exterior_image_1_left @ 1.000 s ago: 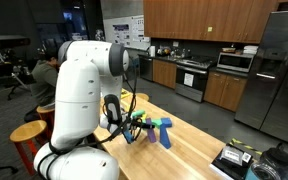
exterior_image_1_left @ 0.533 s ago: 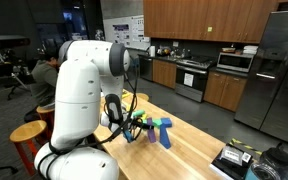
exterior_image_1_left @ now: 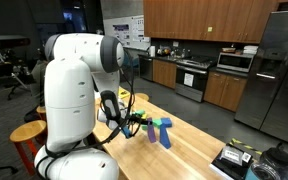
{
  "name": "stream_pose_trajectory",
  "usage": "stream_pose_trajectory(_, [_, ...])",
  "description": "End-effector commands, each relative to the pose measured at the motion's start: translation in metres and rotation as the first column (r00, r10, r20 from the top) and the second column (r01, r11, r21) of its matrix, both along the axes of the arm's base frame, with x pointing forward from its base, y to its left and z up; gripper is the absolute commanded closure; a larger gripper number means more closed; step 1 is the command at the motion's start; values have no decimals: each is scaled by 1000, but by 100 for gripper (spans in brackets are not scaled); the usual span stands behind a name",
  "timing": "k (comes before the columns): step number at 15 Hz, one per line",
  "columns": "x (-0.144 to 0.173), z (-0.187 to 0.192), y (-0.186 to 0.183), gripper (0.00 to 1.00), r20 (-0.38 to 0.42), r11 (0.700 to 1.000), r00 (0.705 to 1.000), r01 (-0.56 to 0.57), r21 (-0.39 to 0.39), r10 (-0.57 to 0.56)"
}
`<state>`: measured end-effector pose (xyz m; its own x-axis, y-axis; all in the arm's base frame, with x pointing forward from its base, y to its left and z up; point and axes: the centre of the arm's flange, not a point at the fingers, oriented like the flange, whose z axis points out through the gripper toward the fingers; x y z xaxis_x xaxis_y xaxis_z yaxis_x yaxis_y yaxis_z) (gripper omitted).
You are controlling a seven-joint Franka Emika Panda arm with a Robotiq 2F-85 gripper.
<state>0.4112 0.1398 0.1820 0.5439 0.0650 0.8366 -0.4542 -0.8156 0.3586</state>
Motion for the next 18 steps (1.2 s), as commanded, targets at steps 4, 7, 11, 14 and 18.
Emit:
stream_pose_trajectory(4, [-28,47,-1,0,39,999,999,-4,38,2])
stream_pose_trajectory(7, [-35,58,4,0,49,998,999,-18,58,15])
stream_pose_trajectory(11, [-43,73,15,0,21,992,999,-44,123,42])
stream_pose_trajectory(14, [-49,82,23,0,-27,978,997,-71,194,77])
stream_pose_trajectory(18, [-55,89,32,0,-115,951,983,-101,291,140])
